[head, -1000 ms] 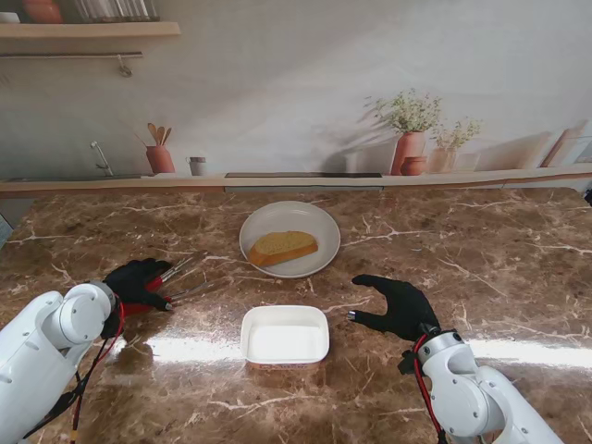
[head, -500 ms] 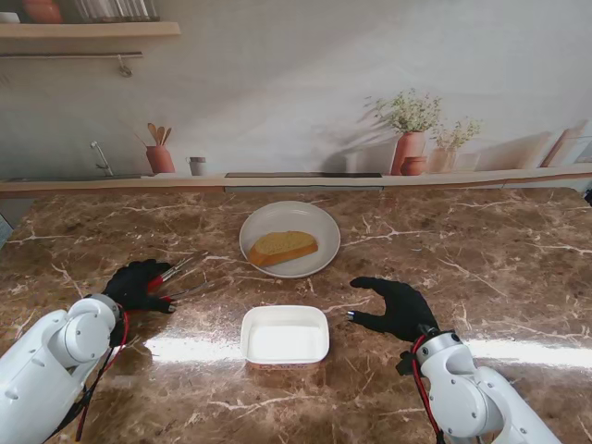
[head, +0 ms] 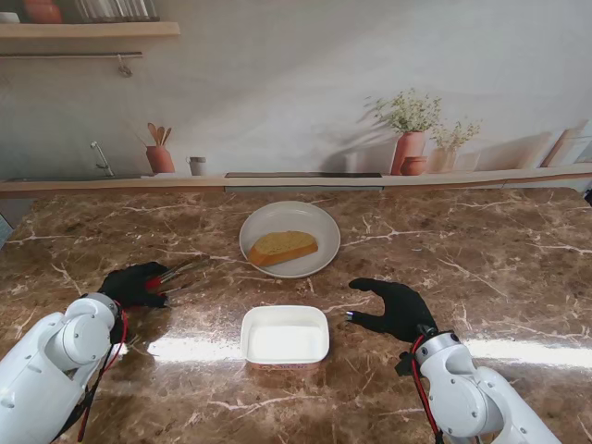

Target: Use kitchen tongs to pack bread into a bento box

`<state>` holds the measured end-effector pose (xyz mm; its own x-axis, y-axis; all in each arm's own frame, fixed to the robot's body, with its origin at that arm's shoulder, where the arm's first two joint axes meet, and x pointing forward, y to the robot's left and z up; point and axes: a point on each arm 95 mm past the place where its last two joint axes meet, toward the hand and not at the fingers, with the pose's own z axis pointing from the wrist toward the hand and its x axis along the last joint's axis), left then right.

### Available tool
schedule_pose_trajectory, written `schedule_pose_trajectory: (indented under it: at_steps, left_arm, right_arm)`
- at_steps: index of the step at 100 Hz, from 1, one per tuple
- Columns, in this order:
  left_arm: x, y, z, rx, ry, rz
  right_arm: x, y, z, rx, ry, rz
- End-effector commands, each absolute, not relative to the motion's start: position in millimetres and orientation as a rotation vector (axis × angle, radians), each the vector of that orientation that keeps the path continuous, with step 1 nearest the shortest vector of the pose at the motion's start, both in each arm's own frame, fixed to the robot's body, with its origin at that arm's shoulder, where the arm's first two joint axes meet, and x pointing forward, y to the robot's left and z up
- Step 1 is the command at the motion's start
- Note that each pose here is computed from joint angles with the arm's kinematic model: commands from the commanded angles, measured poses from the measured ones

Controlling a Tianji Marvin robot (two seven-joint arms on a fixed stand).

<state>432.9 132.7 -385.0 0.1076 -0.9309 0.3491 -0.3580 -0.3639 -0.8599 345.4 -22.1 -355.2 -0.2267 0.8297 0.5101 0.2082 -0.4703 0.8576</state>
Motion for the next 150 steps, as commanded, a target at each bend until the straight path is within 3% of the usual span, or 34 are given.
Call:
schedule_pose_trajectory:
  at_steps: [1, 25, 72, 124, 150]
  left_arm:
    - [417.0, 130.1, -406.5, -1.865, 1.314, -1.189]
    - [417.4, 132.9, -397.7, -1.869, 1.311, -1.193]
    - [414.4, 129.0, -416.5, -1.953, 1.225, -1.271]
    - [418.0, 137.3, -378.1, -1.815, 1.32, -1.355]
    - [417.9, 140.4, -380.9, -1.819, 1.349, -1.321]
  right_arm:
    - [342.8, -21.4, -358.6, 1.588, 1.249, 1.736]
    - [341.7, -22.3, -359.0, 1.603, 1.25, 1.734]
    - [339.8, -23.0, -360.0, 1.626, 1.251, 1.728]
    - [338.4, -24.2, -359.7, 1.637, 1.253, 1.722]
    - [338.2, -22.9, -361.3, 1.647, 1.251, 1.727]
